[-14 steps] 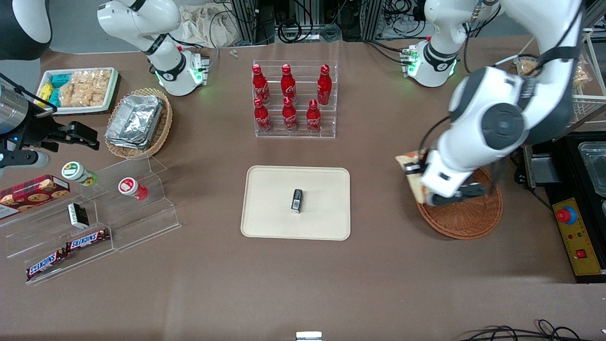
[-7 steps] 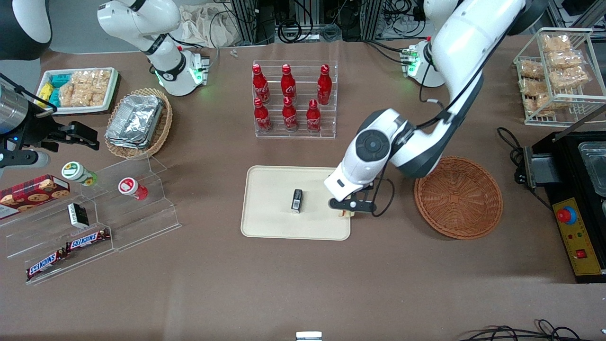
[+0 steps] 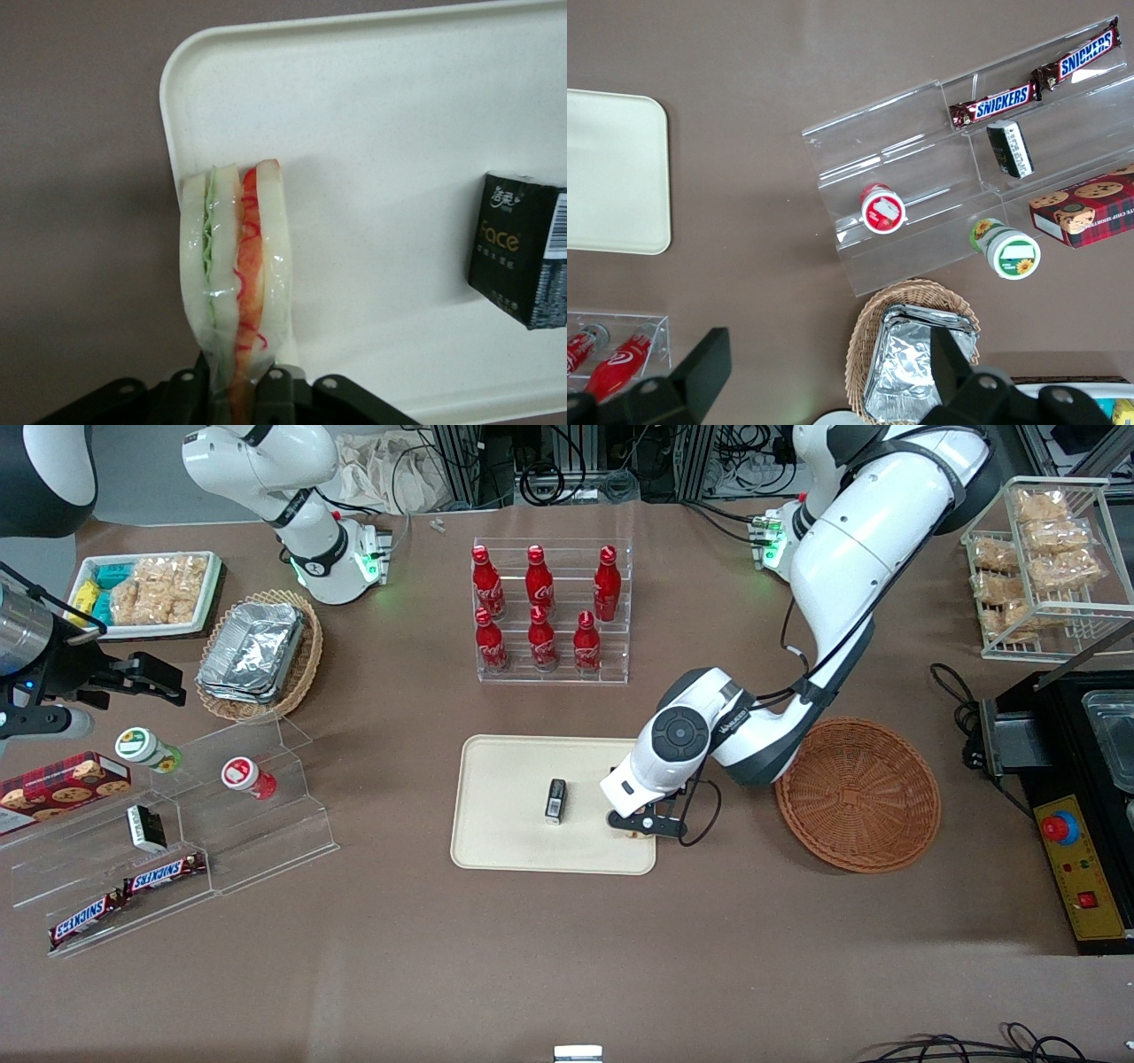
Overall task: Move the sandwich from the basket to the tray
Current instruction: 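Carry the sandwich over the cream tray and lower it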
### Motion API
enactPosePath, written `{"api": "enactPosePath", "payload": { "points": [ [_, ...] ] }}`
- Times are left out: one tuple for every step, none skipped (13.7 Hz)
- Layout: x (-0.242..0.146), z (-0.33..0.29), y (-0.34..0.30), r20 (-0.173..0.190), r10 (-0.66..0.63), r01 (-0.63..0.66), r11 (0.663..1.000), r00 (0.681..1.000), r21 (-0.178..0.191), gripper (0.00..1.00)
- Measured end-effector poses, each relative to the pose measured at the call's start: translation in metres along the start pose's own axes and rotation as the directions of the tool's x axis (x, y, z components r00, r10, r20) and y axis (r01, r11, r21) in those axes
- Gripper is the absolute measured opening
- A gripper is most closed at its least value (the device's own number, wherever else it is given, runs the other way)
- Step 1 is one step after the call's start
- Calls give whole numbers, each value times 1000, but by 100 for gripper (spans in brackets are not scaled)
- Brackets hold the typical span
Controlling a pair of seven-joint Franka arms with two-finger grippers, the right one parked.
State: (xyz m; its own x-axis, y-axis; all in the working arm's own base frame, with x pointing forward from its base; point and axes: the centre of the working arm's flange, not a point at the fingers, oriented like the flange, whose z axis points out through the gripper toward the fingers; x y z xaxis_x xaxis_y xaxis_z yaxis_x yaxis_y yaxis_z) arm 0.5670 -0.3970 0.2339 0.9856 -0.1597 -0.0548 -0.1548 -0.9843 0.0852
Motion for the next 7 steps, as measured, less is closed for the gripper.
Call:
{"api": "enactPosePath", "payload": {
  "points": [
    [1, -1, 0, -3, -2, 2, 1000, 1000, -1, 37],
    [2, -2, 0, -4, -8, 8, 1000, 1000, -3, 46],
    [3, -4, 0, -5, -23, 23, 1000, 1000, -8, 56],
    [5, -7, -1, -7, -43, 43, 999, 999, -14, 65],
    [8, -11, -3, -11, -65, 65, 998, 998, -20, 76],
    [12, -18, -8, -20, -83, 82, 996, 996, -23, 88],
    [18, -30, -17, -28, -99, 98, 995, 995, -19, 96]
  ]
}}
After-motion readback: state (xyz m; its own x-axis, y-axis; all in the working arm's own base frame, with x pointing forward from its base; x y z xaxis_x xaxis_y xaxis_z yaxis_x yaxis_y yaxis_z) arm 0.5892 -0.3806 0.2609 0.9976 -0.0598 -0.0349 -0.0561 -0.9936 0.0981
